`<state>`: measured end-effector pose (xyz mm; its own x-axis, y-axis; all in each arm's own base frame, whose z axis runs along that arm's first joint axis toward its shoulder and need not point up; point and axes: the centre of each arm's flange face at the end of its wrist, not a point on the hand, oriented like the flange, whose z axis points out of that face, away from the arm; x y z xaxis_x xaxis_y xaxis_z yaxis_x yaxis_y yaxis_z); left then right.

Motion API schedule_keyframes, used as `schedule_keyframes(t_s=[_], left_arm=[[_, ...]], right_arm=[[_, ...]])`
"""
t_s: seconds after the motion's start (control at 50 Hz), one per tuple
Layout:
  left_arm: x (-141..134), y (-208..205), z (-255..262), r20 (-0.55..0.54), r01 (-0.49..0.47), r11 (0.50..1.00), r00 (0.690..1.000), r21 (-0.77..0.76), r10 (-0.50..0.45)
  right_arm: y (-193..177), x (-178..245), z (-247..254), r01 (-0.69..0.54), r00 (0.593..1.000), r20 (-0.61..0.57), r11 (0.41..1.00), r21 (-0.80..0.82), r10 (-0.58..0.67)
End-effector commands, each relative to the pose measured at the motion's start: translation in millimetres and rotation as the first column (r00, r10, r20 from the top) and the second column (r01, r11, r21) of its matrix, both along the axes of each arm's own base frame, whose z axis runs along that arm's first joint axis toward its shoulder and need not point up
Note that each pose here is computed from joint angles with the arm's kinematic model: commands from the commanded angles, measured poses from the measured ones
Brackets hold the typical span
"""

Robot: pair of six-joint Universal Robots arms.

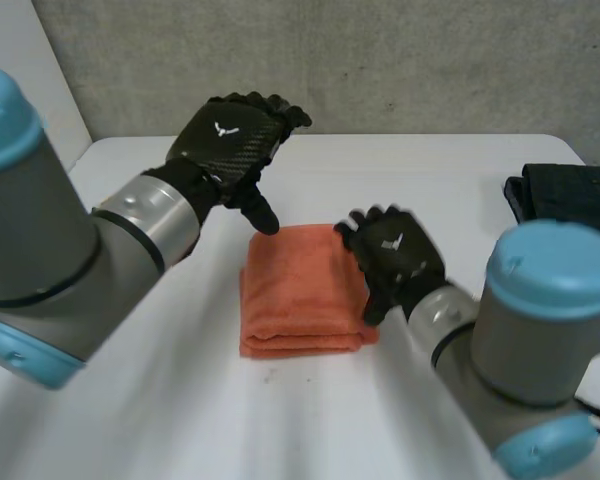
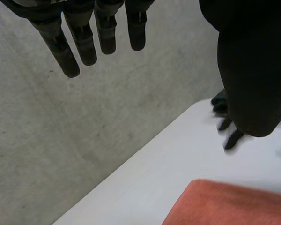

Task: Fold the laundry.

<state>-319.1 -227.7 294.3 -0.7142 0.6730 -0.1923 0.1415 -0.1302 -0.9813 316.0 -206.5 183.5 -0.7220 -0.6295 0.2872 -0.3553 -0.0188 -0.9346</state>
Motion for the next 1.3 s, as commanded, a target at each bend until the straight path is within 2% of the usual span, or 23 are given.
schedule_keyframes(t_s=[0.02, 0.16, 0.56, 1.06, 1.24, 1.3], left_arm=[[7.3, -4.9, -1.8, -0.028, 0.027, 0.996, 0.999, 0.087, -0.024], [7.6, -5.1, -4.3, -0.026, 0.023, 0.995, 0.999, 0.094, -0.021], [8.1, -6.3, -9.3, -0.020, 0.019, 0.994, 1.000, 0.110, -0.017], [8.4, -8.1, -10.6, -0.022, 0.016, 0.994, 1.000, 0.111, -0.014], [8.0, -7.7, -10.6, -0.022, 0.018, 0.994, 1.000, 0.111, -0.016], [8.5, -8.0, -10.0, -0.022, 0.016, 0.994, 1.000, 0.109, -0.014]], right_arm=[[25.9, 16.1, -38.6, -0.048, 0.998, -0.045, 0.998, 0.039, 0.050], [13.9, 29.7, -60.2, -0.051, 0.998, -0.037, 0.999, 0.014, 0.051], [-3.6, 49.0, -81.4, -0.082, 0.995, -0.061, 0.996, -0.042, 0.079], [-27.6, 71.0, -84.7, -0.099, 0.993, -0.070, 0.989, -0.111, 0.092], [-33.7, 77.4, -80.7, -0.154, 0.988, -0.047, 0.980, -0.123, 0.150], [-51.4, 64.5, -79.2, -0.121, 0.992, -0.049, 0.985, -0.123, 0.115]])
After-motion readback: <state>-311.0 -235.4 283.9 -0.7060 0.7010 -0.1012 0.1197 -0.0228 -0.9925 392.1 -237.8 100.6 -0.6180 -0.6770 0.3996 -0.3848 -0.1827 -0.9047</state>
